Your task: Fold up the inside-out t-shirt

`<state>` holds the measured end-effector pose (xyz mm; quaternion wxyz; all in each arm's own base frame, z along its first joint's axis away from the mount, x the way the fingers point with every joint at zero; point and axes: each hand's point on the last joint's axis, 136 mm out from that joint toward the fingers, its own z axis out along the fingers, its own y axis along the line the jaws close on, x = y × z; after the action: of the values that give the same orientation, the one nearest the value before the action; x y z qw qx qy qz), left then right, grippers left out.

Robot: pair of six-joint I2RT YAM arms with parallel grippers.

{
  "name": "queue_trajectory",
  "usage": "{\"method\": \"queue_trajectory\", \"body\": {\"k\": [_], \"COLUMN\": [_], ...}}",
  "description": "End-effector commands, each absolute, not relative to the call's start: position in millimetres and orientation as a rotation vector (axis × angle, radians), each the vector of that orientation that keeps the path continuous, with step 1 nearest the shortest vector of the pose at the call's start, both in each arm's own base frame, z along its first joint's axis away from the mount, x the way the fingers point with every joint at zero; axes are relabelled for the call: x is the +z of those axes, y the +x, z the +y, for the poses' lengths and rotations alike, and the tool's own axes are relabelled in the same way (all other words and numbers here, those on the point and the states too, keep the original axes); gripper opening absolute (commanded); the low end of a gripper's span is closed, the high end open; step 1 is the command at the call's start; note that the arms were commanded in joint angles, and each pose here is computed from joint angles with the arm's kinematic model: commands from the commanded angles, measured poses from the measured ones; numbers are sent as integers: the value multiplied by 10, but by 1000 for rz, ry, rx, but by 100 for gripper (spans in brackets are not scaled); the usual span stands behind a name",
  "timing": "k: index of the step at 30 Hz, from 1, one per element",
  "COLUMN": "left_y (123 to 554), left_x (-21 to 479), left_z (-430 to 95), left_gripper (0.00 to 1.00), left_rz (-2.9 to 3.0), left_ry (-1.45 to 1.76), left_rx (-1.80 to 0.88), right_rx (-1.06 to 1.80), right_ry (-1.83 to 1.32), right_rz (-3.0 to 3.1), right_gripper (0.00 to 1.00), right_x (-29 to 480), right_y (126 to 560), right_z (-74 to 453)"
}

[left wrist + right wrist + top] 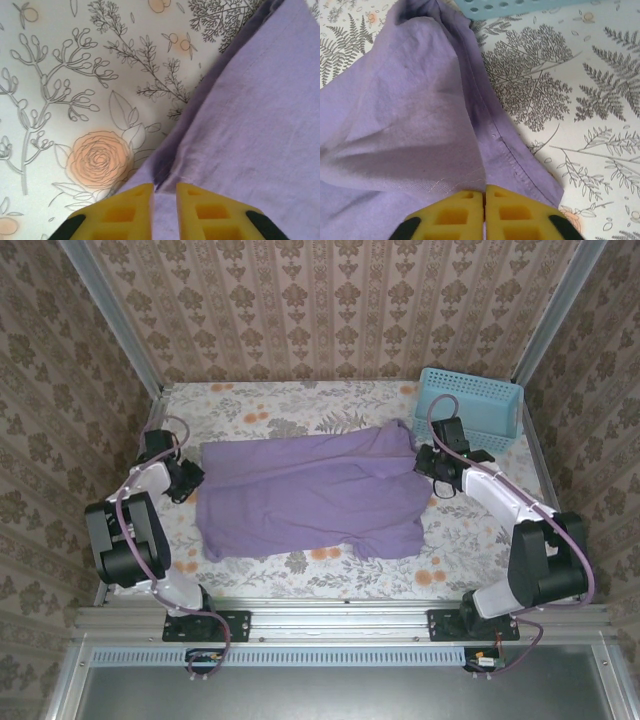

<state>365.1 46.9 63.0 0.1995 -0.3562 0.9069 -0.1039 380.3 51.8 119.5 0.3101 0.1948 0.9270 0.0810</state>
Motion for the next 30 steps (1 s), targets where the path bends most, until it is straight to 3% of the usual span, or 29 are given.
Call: {"method": "queue_trajectory", "body": {"k": [1,2,5,8,19,30], "left_y": [3688,3720,3916,4153,4778,4595], "left_x": [1030,1179,1540,1639,882,170], "left_z": [557,547,388,166,-144,178], "left_gripper": [40,48,58,61,68,70], "left_rz": [2483,2457,2385,2404,2532,2634], "left_ry": [-970,-940,-806,-704,-672,-919], "left_rx": [-220,-207,-261,-329,-505,-497], "right_rx": [159,152,165,203,301,176], "right_ry": [492,458,366,329,268,538], "right_rz": [2378,2332,2278,2302,2458,2637], "right_gripper": [41,47,56,58,61,64], "right_x": [1569,1767,2080,2037,1221,276], "right_y": [3776,3801,3960,4228,5230,5323], "right_z": [474,498,700,927,1533,1215]}}
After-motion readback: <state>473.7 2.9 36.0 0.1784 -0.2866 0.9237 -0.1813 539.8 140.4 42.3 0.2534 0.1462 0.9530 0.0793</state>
